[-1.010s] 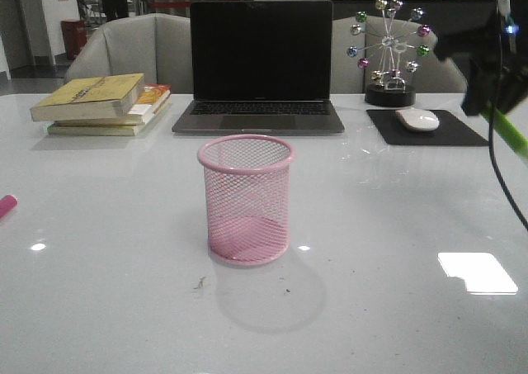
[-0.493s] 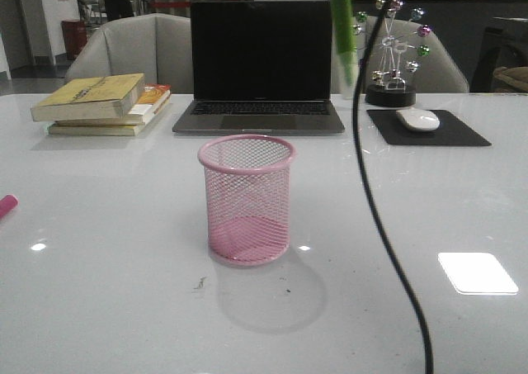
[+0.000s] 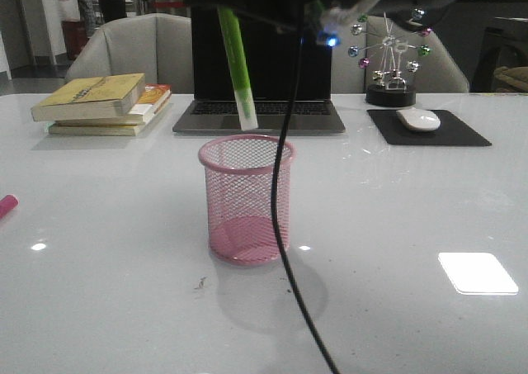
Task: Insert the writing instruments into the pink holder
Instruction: 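Lift the green marker and carry it over the pink mesh holder, then lower the green marker into the holder and open the right gripper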
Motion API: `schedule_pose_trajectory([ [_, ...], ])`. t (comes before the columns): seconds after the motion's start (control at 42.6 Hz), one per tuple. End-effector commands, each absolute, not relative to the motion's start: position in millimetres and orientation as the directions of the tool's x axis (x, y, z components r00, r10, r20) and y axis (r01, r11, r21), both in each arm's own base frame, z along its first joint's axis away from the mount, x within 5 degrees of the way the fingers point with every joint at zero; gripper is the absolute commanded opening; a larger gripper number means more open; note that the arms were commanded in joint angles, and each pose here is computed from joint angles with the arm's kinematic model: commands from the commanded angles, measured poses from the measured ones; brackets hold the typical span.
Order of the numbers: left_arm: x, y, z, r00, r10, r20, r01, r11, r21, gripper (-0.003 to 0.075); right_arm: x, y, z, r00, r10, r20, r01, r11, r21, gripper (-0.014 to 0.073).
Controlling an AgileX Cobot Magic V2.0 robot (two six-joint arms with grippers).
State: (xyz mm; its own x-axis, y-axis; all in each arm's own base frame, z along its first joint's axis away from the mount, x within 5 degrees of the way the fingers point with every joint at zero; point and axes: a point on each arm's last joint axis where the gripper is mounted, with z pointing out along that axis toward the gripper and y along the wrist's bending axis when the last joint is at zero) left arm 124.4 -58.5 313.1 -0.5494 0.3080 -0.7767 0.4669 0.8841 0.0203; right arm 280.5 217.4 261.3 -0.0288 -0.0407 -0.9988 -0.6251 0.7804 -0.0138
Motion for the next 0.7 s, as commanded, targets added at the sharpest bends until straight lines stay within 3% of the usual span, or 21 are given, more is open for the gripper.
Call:
schedule_pose_trajectory([
  [0.0, 127.6, -61.2, 326.2, -0.489, 0.272, -0.829, 0.467, 0.884, 0.015, 0.0559, 284.0, 218.6, 277.4, 0.078, 0.025, -0.997, -0.625, 0.78, -0.029, 0.0143],
  [0.117, 127.6, -61.2, 326.2, -0.489, 0.272, -0.829, 0.467, 0.884, 0.015, 0.0559, 289.1, 222.5, 260.1, 0.031, -0.011, -0.999, -0.626, 0.779, -0.028, 0.0177],
  [0.329, 127.6, -61.2, 326.2, -0.489, 0.272, -0.829, 0.467, 0.884, 0.015, 0.0559, 294.3, 226.3, 238.9, -0.031, -0.059, -0.998, -0.627, 0.778, -0.026, 0.0421],
  [0.47, 127.6, -61.2, 326.2, -0.489, 0.272, -0.829, 0.467, 0.884, 0.015, 0.0559, 292.8, 225.1, 244.7, -0.02, -0.051, -0.999, -0.627, 0.779, -0.027, 0.043],
  [0.681, 127.5, -61.2, 326.2, -0.489, 0.272, -0.829, 0.467, 0.884, 0.014, 0.0559, 274.9, 210.4, 282.4, -0.043, -0.09, -0.995, -0.622, 0.782, -0.044, 0.043],
])
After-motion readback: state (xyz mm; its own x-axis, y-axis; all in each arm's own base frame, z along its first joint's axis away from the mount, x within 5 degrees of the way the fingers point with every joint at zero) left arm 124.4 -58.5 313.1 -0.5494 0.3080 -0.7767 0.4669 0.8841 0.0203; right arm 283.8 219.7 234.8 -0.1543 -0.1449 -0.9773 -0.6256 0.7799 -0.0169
